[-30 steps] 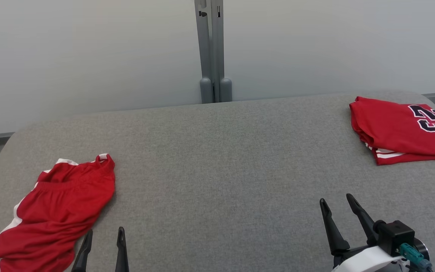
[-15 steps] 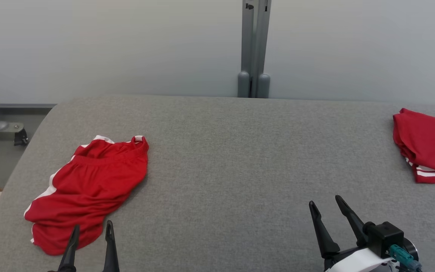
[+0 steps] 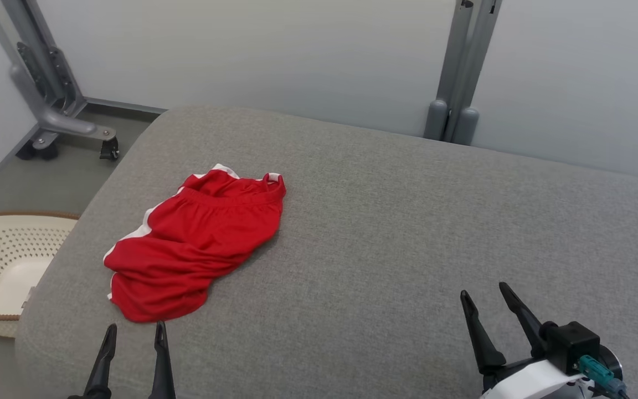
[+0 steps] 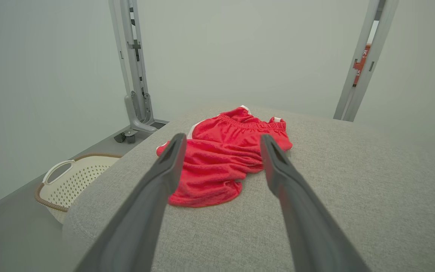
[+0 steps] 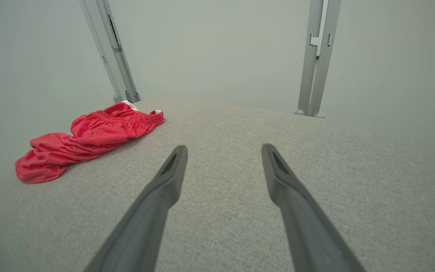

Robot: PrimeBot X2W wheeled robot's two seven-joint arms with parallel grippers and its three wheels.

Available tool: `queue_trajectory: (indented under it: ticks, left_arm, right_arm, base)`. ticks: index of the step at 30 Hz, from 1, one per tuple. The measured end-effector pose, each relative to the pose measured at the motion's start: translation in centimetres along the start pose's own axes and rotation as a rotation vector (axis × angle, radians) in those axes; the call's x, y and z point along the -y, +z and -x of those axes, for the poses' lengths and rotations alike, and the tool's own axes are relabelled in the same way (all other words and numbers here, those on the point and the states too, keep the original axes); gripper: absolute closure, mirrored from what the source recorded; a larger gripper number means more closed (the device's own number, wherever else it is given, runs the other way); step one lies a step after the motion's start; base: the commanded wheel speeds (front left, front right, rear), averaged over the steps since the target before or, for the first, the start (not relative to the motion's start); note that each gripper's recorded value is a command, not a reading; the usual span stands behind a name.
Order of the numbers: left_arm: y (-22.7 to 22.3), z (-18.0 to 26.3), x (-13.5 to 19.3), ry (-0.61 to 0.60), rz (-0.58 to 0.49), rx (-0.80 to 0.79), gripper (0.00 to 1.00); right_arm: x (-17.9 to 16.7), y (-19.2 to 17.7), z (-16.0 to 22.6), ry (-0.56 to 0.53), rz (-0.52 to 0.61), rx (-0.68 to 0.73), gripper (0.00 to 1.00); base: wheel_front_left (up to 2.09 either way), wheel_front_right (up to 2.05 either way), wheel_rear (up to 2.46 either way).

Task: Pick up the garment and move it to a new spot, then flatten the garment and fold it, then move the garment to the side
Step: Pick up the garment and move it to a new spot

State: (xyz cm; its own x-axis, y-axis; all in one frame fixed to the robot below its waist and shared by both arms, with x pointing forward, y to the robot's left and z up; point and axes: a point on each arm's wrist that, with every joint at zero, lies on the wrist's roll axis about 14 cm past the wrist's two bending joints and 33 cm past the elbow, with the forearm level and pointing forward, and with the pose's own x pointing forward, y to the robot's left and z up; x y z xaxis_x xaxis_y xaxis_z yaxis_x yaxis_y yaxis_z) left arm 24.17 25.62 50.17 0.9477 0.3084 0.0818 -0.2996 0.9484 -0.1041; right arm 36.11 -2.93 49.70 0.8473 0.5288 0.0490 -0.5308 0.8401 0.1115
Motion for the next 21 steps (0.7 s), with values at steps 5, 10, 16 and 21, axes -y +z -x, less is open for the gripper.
queue_trajectory:
  ticks: [5,10,16,21]
  left_arm:
    - [0.9,-0.4,-0.9,0.022,-0.022,0.024,0.0]
    - [5.4,-4.4,-0.1,-0.017,-0.092,0.163,0.0]
    - [8.0,-12.2,2.3,-0.129,-0.163,0.174,0.0]
    - [8.2,-20.6,4.4,-0.209,-0.236,0.045,0.0]
  right_arm:
    - [0.0,-0.2,-1.1,0.023,0.019,-0.007,0.0]
    - [2.6,1.6,-3.3,0.001,0.098,0.047,0.0]
    - [5.6,1.3,-5.6,-0.015,0.148,0.053,0.0]
    - [8.3,0.0,-7.3,-0.04,0.162,0.04,0.0]
  base:
    - [0.0,0.0,0.0]
    - [0.0,0.0,0.0]
    - [0.0,0.0,0.0]
    - [0.0,0.0,0.0]
